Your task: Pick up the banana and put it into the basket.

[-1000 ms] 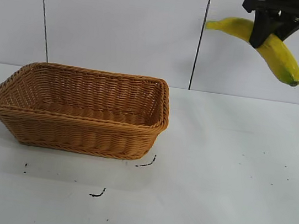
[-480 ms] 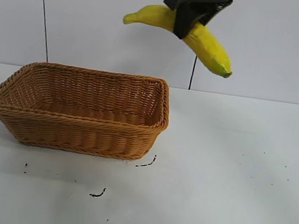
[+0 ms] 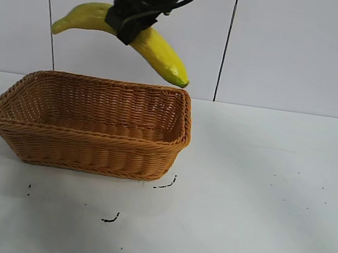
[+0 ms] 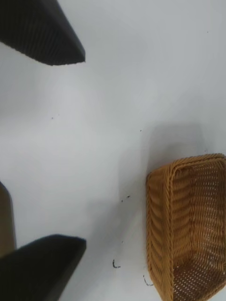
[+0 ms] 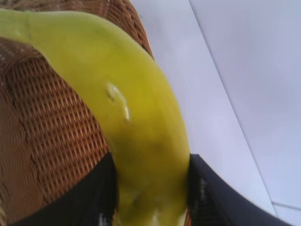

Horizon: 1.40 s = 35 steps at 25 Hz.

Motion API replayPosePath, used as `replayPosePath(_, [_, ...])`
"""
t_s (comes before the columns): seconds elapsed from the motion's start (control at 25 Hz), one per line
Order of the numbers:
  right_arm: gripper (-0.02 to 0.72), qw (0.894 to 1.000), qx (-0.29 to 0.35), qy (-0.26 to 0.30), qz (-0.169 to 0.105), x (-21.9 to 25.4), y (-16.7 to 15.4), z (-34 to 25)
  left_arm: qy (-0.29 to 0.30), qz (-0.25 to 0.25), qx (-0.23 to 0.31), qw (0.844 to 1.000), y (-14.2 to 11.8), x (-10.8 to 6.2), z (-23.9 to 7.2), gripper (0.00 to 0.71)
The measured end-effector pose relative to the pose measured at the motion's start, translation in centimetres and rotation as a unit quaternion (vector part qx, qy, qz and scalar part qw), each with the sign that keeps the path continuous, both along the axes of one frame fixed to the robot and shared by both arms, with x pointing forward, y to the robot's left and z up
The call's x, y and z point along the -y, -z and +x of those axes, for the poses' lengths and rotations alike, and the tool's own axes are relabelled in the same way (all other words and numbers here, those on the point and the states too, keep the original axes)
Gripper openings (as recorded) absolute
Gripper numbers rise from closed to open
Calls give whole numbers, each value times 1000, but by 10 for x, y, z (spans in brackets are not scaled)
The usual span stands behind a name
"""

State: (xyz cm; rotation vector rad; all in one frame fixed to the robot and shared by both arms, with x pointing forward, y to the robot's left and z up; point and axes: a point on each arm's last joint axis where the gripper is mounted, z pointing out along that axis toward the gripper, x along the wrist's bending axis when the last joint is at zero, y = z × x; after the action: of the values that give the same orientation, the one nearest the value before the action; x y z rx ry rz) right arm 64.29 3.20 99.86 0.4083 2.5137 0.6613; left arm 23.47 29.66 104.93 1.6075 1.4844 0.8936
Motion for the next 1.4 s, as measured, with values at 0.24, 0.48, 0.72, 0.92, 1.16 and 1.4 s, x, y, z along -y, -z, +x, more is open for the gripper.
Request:
replayPosePath(0.24, [318,1000,-4,-6,-27,-7,52,10,0,0,0,1000,0,0,0,695])
replayPosePath(0.48, [318,999,-9,-5,-31,-8,65,12,0,0,0,1000,0,0,0,695])
replayPosePath(0.72, [325,1000,-8,-5,-28,-9,65,12,0,0,0,1000,0,0,0,695])
replayPosePath(0.92, [603,1000,-5,-4,-24,-9,64,12,0,0,0,1000,0,0,0,695])
replayPosePath(1.16, [658,999,-15,43,19,-5,31,8,0,0,0,1000,0,0,0,695])
replayPosePath(1.4, [658,982,-69,159,80,11,-40,-3,0,0,0,1000,0,0,0,695])
